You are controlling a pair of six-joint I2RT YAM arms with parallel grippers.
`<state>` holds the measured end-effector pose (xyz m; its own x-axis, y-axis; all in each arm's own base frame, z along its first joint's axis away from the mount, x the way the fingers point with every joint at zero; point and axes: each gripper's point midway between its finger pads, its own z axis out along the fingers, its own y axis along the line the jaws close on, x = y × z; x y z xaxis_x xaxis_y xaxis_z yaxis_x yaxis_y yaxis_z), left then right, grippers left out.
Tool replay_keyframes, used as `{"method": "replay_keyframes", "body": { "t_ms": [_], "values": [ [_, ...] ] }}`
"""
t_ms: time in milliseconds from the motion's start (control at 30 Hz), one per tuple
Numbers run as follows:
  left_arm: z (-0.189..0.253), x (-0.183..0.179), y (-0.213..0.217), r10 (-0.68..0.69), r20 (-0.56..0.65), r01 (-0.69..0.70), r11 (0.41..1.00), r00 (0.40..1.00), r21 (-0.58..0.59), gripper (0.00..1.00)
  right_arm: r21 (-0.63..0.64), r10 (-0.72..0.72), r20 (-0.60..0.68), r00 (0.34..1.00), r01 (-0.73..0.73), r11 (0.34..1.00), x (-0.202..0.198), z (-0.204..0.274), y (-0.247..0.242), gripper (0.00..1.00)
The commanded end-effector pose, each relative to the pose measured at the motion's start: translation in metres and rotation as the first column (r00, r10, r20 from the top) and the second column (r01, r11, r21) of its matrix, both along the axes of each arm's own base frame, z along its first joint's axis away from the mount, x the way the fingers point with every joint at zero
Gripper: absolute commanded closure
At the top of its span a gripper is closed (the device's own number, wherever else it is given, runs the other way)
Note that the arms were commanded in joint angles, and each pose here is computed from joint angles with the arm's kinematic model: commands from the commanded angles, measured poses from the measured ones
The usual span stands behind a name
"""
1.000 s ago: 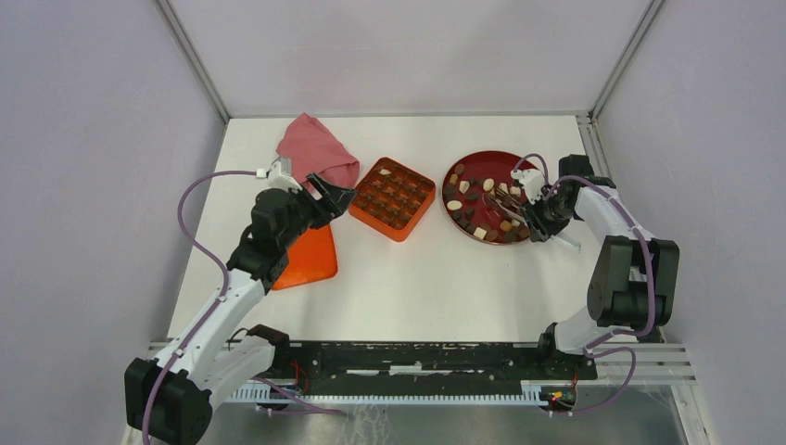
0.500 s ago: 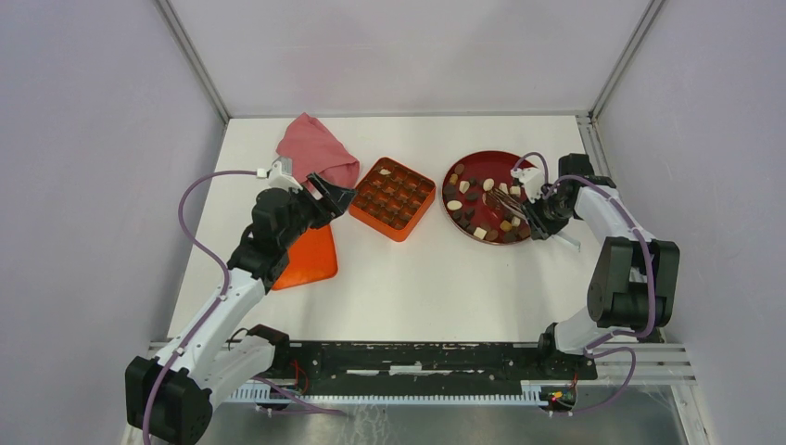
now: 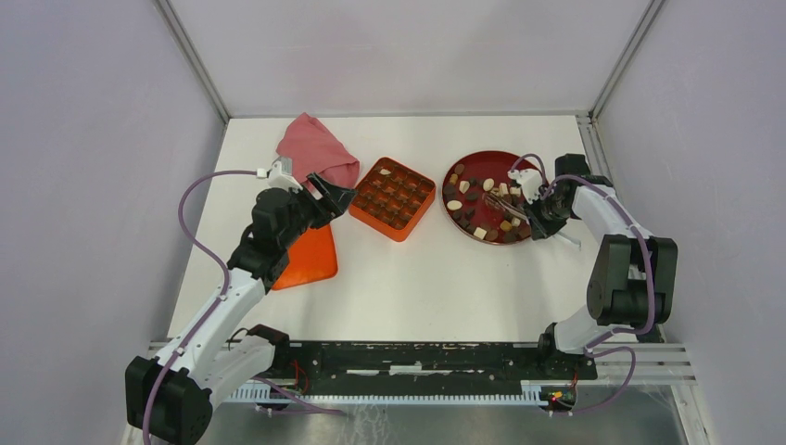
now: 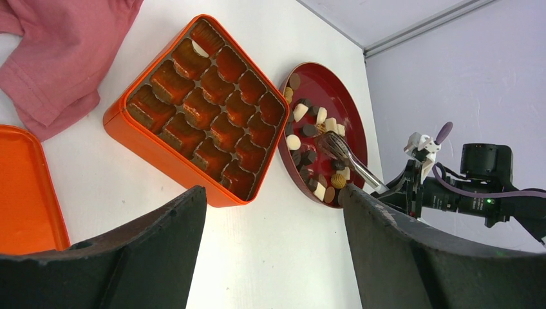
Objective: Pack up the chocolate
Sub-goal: Pick up the fake chocolate from the plate.
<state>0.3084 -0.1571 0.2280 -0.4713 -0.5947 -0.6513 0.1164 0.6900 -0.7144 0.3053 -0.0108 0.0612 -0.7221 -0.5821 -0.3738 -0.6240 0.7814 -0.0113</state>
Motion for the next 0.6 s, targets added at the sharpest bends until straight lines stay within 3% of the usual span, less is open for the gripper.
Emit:
{"method": "replay_keyframes", "body": {
  "t_ms": [0, 333, 567],
  "values": [
    [0.011, 0.002, -0.001, 0.015, 0.029, -0.014, 0.999, 0.999, -0.043, 0.18, -0.012, -0.005, 0.057, 0.998, 0.006, 1.0, 0.014, 0.016, -0.002, 0.98],
    [0.021, 0.001, 0.002, 0.023, 0.044, -0.021, 0.999, 0.999, -0.039, 0.18, 0.075, -0.001, 0.178, 0.984, -0.013, 0.997, 0.028, 0.058, 0.015, 1.0],
    [0.043, 0.0, 0.012, 0.046, 0.083, -0.048, 0.999, 0.995, 0.023, 0.17, 0.242, 0.06, 0.296, 0.953, -0.135, 0.961, 0.043, 0.102, 0.056, 1.0]
  ]
}}
